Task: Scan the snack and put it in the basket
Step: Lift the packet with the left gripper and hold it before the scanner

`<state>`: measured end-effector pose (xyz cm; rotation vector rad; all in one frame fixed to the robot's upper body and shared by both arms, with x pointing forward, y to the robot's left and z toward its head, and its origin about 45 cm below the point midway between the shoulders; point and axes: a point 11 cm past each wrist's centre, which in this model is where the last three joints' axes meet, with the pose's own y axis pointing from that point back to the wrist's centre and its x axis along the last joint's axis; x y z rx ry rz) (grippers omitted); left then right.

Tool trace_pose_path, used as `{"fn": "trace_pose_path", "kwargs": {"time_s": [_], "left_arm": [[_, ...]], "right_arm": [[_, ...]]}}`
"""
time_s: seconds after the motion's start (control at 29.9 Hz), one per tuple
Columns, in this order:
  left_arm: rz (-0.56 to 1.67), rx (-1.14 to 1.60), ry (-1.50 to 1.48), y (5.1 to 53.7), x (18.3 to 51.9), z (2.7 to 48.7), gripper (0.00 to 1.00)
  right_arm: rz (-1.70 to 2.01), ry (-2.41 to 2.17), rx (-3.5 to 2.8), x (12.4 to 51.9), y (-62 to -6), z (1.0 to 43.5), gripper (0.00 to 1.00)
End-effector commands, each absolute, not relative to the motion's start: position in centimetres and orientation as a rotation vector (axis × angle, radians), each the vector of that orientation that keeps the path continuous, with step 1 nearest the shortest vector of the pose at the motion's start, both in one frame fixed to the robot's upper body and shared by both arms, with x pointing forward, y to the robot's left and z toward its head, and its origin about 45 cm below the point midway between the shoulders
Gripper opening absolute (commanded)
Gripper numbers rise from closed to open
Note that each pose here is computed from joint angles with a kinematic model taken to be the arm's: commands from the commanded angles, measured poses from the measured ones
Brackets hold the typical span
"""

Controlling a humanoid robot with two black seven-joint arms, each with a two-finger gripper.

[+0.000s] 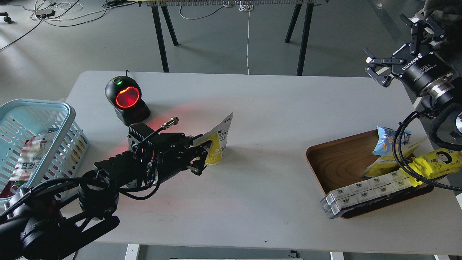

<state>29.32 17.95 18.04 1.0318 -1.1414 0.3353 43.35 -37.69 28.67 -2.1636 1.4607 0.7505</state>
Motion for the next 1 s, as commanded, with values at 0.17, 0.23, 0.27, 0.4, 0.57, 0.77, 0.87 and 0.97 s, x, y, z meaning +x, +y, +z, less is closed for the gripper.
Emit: {"fn": "trace_pose_path", "kwargs": {"time_s": [0.17,0.23,0.27,0.4,0.57,0.77,0.87,0.97], "left_arm": [[0.360,0.993,-1.161,17.7,29.4,18.6,0.01],[0.371,0.968,-1.170,17.5,29.4,18.8,0.01],[0.380,0.959,-1.178,17.6,29.5,19.1,0.01],[0.398,0.916,-1.206,17.5,29.7,20.1,0.01],[0.452,0.879,-1.263,17.9,30.5,22.9,0.01],[0.426,0.916,-1.326,20.3,31.2,24.1,0.01],[0.409,0.946,-1.350,22.1,31.4,24.6,0.01],[0.390,0.975,-1.363,23.5,31.4,24.8,0.01]], "right_arm": [[0.746,1.455,-2.166,43.4,-37.6,28.9,0.99],[0.745,1.454,-2.166,43.5,-37.6,29.0,0.99],[0.745,1.452,-2.167,43.5,-37.5,29.0,0.99],[0.744,1.453,-2.169,43.5,-37.5,29.0,0.99],[0.739,1.452,-2.178,43.5,-37.4,29.1,0.99],[0.736,1.451,-2.178,43.5,-37.4,29.1,0.99],[0.735,1.451,-2.181,43.6,-37.4,29.2,0.99],[0.735,1.451,-2.181,43.6,-37.4,29.2,0.99]]}}
